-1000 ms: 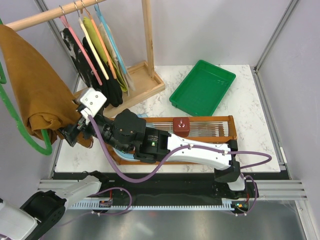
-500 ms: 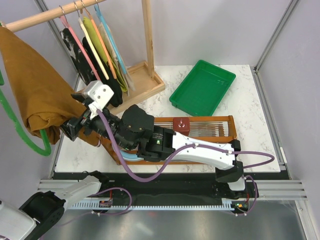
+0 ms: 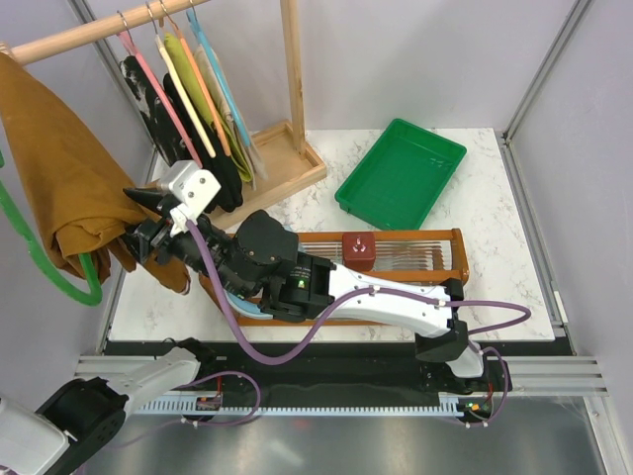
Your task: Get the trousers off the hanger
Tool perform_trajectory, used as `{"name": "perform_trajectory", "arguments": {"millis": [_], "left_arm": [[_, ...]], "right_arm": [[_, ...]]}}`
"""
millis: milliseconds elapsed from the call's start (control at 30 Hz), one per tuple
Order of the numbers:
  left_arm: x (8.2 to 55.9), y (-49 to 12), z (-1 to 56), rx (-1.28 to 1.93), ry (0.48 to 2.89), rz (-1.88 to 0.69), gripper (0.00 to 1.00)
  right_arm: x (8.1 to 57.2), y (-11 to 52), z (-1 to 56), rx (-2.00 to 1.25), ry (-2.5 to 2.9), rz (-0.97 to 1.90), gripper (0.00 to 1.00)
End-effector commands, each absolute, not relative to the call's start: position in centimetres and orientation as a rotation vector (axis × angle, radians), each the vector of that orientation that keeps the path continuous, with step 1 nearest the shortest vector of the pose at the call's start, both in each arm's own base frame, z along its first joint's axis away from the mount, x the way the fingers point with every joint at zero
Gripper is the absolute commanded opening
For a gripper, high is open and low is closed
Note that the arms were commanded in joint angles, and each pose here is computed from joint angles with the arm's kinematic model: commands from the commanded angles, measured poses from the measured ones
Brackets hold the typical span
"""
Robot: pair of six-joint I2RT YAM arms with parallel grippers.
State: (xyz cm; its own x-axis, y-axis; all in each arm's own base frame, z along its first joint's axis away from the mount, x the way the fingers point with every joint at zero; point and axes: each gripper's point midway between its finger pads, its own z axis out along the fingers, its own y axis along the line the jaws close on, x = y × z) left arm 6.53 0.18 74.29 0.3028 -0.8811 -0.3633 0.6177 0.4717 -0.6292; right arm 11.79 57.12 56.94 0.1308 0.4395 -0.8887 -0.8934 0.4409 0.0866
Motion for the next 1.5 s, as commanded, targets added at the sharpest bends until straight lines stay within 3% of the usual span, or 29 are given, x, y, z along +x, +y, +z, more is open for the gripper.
{"name": "perform_trajectory", "arguments": {"millis": [0,233,267,300,333,533,933,1067,1167,1467], "left_arm": [[2.7,2.3,77.4,-0.375,0.560,-1.068,0.02],[2.5,3.4,77.1,-0.396,0.557,-1.035,0.02],[2.4,3.5,77.0,-0.396,0.557,-1.026,0.02],[2.5,3.7,76.9,-0.404,0.558,-1.022,0.02],[2.4,3.9,76.9,-0.407,0.557,-1.021,0.02],[2.6,4.2,76.6,-0.414,0.563,-1.010,0.02],[3.3,3.3,76.5,-0.409,0.585,-1.051,0.02],[3.5,3.2,76.1,-0.414,0.604,-1.047,0.02],[3.5,3.5,75.3,-0.424,0.627,-1.036,0.02],[4.1,5.2,72.4,-0.507,0.699,-0.973,0.02]], "right_arm": [[12.5,53.1,62.4,-0.396,0.933,1.046,0.52],[12.2,52.3,63.1,-0.413,0.919,1.047,0.50],[11.8,51.9,63.6,-0.420,0.908,1.062,0.54],[11.5,52.2,63.3,-0.440,0.909,1.070,0.69],[11.3,51.7,63.6,-0.436,0.907,1.085,0.74],[10.0,50.7,64.2,-0.430,0.910,1.131,0.76],[9.7,52.1,64.5,-0.419,0.877,1.142,0.43],[10.5,51.2,65.8,-0.321,0.849,1.142,0.13],[11.2,49.6,67.4,-0.227,0.809,1.142,0.00],[11.9,45.4,70.5,-0.088,0.774,1.163,0.00]]}}
